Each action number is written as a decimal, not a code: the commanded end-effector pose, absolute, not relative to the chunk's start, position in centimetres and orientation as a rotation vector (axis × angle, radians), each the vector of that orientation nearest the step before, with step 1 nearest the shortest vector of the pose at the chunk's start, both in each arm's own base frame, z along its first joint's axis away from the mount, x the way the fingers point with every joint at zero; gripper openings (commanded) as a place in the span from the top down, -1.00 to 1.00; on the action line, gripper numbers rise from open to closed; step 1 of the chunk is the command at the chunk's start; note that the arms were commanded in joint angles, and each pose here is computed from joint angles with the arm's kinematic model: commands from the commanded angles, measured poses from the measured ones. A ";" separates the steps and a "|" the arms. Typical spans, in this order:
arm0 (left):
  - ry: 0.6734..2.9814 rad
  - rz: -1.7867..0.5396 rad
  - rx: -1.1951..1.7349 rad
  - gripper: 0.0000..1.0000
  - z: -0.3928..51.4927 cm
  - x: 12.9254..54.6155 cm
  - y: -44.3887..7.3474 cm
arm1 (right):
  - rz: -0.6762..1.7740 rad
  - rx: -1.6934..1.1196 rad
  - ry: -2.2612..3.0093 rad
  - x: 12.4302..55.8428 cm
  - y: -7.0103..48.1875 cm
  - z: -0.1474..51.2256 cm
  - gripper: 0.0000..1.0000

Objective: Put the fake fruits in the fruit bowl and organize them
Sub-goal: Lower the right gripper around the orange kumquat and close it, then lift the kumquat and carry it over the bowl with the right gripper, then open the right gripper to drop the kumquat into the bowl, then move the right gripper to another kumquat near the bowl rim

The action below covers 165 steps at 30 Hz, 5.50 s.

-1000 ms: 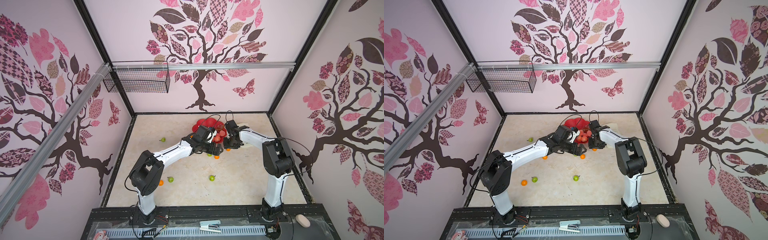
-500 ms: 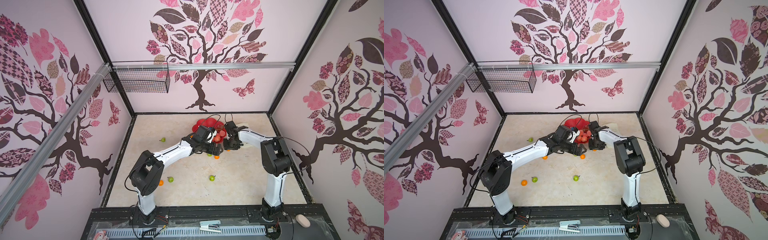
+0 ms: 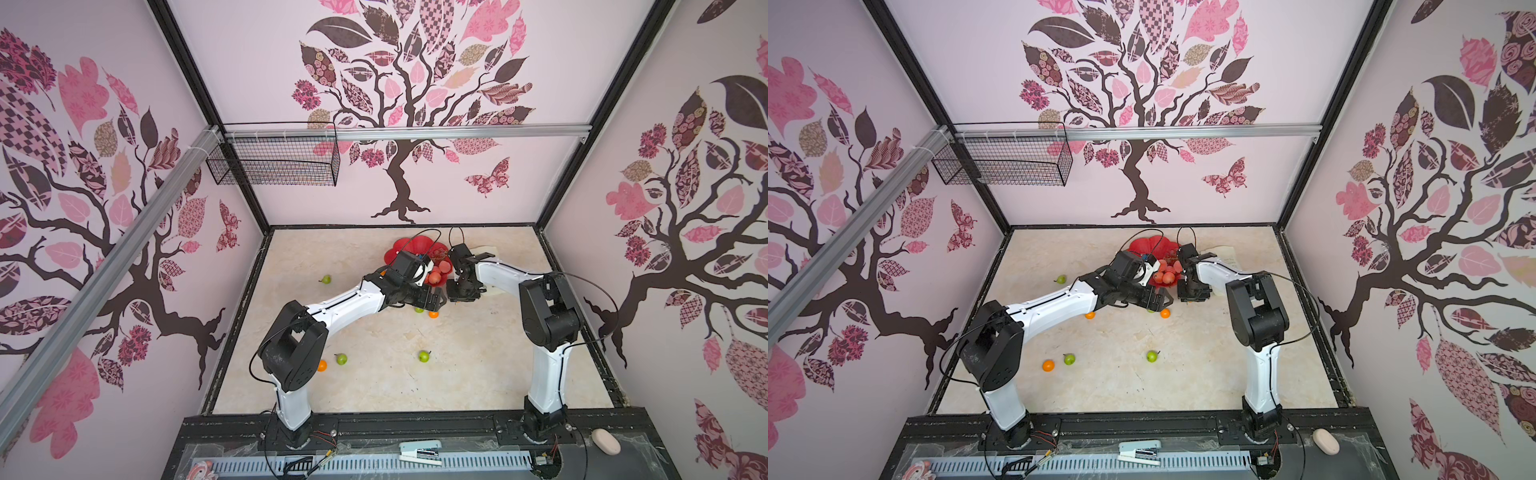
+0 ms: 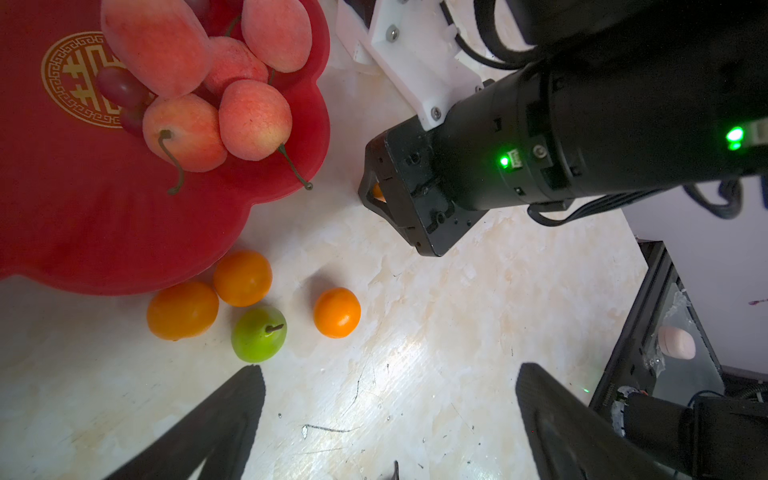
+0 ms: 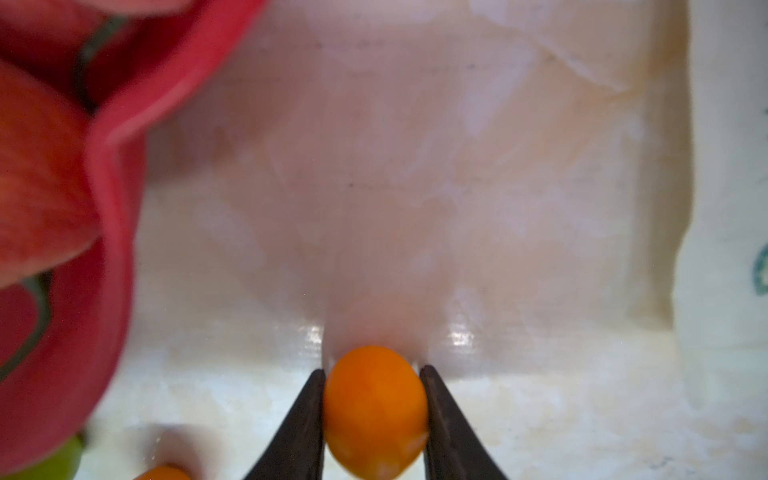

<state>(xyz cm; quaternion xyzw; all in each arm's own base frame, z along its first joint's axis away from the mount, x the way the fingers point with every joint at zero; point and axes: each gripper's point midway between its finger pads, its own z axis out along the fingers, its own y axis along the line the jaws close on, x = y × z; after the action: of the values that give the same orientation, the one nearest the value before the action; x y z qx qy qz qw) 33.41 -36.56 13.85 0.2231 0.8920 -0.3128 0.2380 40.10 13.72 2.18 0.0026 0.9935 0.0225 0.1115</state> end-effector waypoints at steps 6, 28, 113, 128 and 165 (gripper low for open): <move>2.383 -0.831 0.612 -0.97 16.1 34.6 -36.9 | 0.039 0.014 2.906 40.3 13.1 3.5 0.28; 2.343 -0.859 0.332 -0.97 18.3 40.7 -30.2 | 0.174 0.005 2.763 41.1 14.8 12.3 0.32; 2.246 -0.918 -0.036 -0.97 20.7 46.7 -19.2 | 0.248 -0.195 2.679 50.4 30.3 11.2 0.13; 2.213 -0.825 0.304 -0.97 22.6 42.0 -24.0 | 0.314 -0.191 2.586 45.5 27.4 17.6 0.12; 2.360 -0.815 0.576 -0.97 17.1 30.8 -28.8 | 0.330 -0.132 2.816 35.2 22.1 4.7 0.09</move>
<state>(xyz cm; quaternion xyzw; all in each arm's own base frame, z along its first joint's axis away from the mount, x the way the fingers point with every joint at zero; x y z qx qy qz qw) 30.54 -29.35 17.29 0.2118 0.8816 -0.3143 0.2814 34.38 21.56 4.63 -0.0430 0.9811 0.1103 0.1530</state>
